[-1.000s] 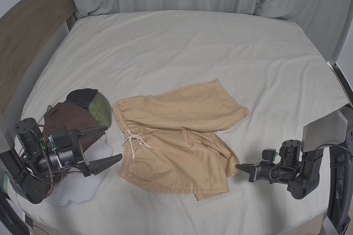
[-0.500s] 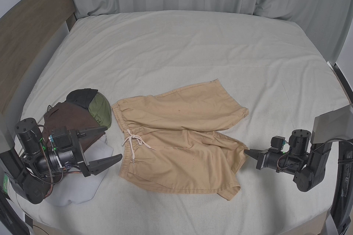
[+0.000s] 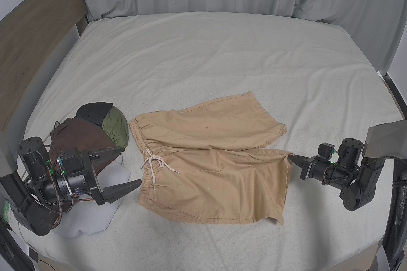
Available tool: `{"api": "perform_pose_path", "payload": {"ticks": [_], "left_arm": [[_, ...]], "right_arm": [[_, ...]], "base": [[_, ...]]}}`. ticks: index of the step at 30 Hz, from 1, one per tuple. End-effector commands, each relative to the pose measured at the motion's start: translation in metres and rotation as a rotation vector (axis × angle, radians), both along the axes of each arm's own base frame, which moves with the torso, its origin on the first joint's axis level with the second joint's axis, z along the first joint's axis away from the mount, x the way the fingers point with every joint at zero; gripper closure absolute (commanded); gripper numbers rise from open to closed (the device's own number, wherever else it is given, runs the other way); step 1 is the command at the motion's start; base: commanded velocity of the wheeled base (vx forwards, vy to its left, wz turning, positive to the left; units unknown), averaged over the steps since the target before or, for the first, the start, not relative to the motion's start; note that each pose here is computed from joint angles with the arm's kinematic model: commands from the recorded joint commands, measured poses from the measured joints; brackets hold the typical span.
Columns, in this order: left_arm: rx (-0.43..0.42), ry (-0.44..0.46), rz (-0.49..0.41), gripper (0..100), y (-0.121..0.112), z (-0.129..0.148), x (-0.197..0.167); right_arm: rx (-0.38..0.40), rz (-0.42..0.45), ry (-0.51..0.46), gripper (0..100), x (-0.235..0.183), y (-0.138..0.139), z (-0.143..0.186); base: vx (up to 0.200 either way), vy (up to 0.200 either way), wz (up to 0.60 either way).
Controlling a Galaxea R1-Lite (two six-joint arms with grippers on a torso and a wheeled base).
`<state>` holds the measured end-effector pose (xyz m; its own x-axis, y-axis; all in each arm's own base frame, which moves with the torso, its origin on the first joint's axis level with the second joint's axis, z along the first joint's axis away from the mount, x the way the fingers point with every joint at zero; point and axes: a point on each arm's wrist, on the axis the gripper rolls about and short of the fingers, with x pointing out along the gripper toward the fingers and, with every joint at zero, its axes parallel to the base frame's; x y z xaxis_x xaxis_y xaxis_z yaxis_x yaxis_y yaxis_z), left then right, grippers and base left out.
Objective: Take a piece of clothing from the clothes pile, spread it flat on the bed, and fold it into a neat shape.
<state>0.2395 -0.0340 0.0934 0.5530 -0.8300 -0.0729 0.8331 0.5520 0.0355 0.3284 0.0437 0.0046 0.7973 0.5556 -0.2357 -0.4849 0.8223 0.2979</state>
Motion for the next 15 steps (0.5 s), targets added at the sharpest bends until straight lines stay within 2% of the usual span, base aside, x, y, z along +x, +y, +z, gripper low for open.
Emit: {"api": "perform_pose_path", "payload": {"ticks": [1,10,15], "left_arm": [[0.001,0.008,-0.002,0,0.0,-0.002,0.0],[0.002,0.016,-0.002,0,0.0,-0.003,-0.002],[0.002,0.017,-0.002,0,0.0,-0.003,-0.002]], "right_arm": [[0.007,-0.015,-0.043,100,0.01,-0.004,0.006],[0.014,-0.051,-0.113,100,0.028,-0.006,0.014],[0.012,-0.053,-0.104,100,0.029,-0.004,0.01]], "base": [[0.0,0.0,0.0],[0.0,0.0,0.0],[0.0,0.0,0.0]]}}
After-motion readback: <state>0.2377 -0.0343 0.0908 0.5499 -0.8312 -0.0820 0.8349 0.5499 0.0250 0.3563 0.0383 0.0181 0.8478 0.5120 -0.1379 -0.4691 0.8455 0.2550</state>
